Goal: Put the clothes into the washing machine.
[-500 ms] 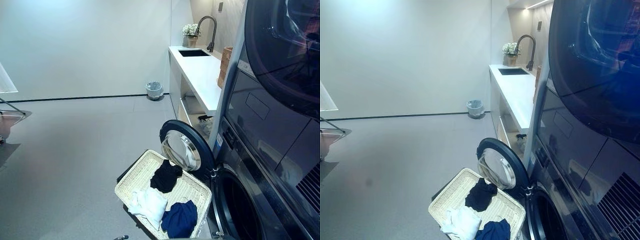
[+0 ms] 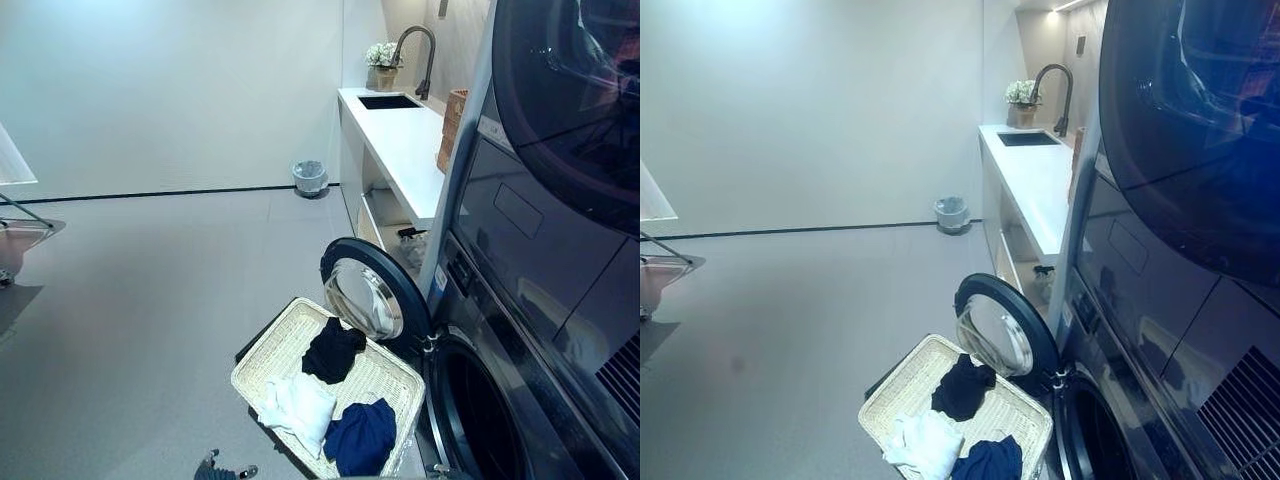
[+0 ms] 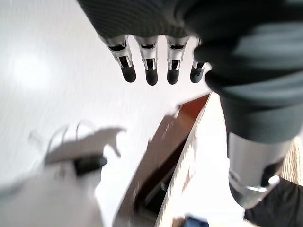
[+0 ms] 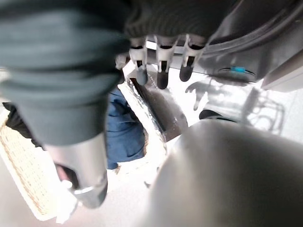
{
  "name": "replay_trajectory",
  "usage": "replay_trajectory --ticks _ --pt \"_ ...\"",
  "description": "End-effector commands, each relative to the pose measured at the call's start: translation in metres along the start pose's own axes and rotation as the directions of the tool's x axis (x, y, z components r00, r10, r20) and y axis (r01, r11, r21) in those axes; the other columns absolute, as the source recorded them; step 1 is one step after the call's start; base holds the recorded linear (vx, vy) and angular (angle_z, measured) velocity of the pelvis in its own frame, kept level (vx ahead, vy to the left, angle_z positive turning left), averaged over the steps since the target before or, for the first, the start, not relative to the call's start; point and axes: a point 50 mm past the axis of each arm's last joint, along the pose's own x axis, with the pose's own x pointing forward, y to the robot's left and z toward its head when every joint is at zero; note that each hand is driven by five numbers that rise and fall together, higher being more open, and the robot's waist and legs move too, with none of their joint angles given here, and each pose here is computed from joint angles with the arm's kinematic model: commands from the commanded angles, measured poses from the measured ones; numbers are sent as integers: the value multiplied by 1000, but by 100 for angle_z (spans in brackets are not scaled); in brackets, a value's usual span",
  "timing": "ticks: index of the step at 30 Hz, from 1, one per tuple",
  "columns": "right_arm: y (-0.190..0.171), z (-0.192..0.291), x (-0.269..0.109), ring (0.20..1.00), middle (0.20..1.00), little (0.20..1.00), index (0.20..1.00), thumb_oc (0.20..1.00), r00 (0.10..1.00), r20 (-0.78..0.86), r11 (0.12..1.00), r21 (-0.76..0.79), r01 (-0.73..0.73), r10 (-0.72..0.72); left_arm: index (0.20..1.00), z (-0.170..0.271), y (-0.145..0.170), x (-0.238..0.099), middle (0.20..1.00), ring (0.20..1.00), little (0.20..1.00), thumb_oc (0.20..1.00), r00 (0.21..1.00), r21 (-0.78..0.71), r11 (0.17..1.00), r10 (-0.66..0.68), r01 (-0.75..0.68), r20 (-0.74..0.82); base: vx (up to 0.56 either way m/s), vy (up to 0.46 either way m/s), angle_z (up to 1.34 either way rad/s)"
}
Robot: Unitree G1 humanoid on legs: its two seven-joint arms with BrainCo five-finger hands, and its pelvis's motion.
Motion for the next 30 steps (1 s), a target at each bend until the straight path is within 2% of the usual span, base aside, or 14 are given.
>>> replay_trajectory --ticks 1,5,7,9,12,14,15,24,30 --pt "-12 37 5 1000 1000 1000 1000 1000 996 86 999 -48 25 -21 1000 65 13 13 1000 1000 1000 1000 968 74 990 102 -122 227 -5 86 -5" --pt "-24 52 3 1000 1000 1000 1000 1000 990 132 996 -77 52 -42 1000 88 19 16 1000 1000 1000 1000 943 102 977 150 -187 298 -65 69 -7" --pt "-41 85 0 1000 1000 1000 1000 1000 972 225 989 -108 100 -73 1000 126 30 18 1000 1000 1000 1000 899 85 962 208 -259 385 -207 116 -8" --pt "-42 88 0 1000 1000 1000 1000 1000 969 235 988 -111 104 -76 1000 130 31 18 1000 1000 1000 1000 894 81 961 215 -266 393 -131 72 -24" --pt "-53 126 -6 1000 1000 1000 1000 1000 935 340 978 -139 157 -101 1000 174 49 17 1000 1000 1000 1000 827 41 933 296 -358 477 -142 90 -37" --pt "-54 133 -7 1000 1000 1000 1000 1000 926 362 976 -141 166 -105 1000 183 56 16 1000 1000 1000 1000 812 30 925 316 -378 491 -116 77 -42" --pt "-57 147 -10 1000 1000 1000 1000 1000 910 400 973 -144 179 -108 1000 199 72 16 1000 1000 1000 1000 788 3 913 351 -408 506 -113 92 -33" --pt "-52 202 -21 1000 1000 1000 1000 1000 835 542 972 -137 193 -90 1000 265 138 1 1000 1000 1000 1000 698 -118 848 497 -517 515 -88 60 -27" --pt "-50 211 -25 1000 1000 1000 1000 1000 816 571 971 -132 200 -91 1000 295 160 -14 1000 1000 1000 1000 636 -154 814 542 -561 549 -24 43 -17"
